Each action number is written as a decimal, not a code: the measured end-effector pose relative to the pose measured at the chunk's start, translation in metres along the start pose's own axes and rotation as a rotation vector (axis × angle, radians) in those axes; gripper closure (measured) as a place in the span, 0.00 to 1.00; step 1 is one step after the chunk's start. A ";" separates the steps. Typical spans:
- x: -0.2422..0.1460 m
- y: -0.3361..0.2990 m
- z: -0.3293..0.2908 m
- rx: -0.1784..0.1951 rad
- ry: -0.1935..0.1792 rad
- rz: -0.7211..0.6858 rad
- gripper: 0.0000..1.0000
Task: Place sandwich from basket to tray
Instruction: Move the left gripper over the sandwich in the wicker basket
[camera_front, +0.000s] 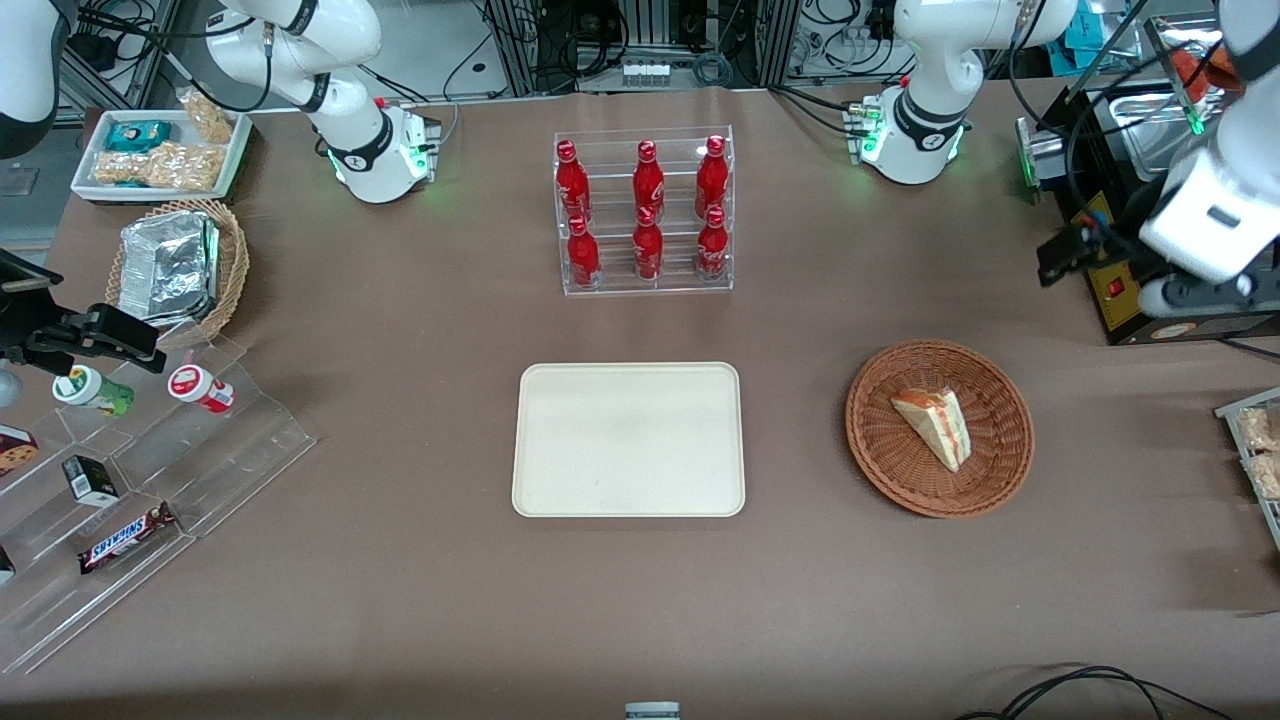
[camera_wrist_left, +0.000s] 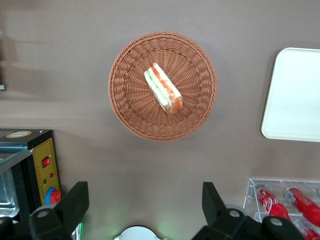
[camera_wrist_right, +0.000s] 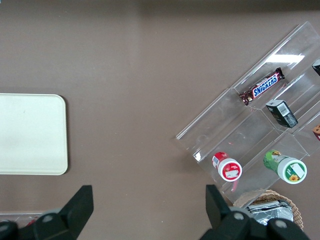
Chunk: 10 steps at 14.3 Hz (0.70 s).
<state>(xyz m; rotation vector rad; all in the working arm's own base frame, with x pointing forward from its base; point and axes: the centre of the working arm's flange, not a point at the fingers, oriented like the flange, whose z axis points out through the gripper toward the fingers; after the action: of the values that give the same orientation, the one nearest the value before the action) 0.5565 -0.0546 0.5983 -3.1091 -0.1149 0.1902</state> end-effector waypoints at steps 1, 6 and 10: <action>0.012 0.000 0.017 0.001 -0.019 -0.009 0.00; 0.065 0.003 0.114 0.020 -0.121 -0.163 0.00; 0.079 0.008 0.195 0.009 -0.075 -0.318 0.00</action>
<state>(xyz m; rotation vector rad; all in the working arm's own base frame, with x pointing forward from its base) 0.6112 -0.0527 0.3955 -3.0185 -0.6018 0.2958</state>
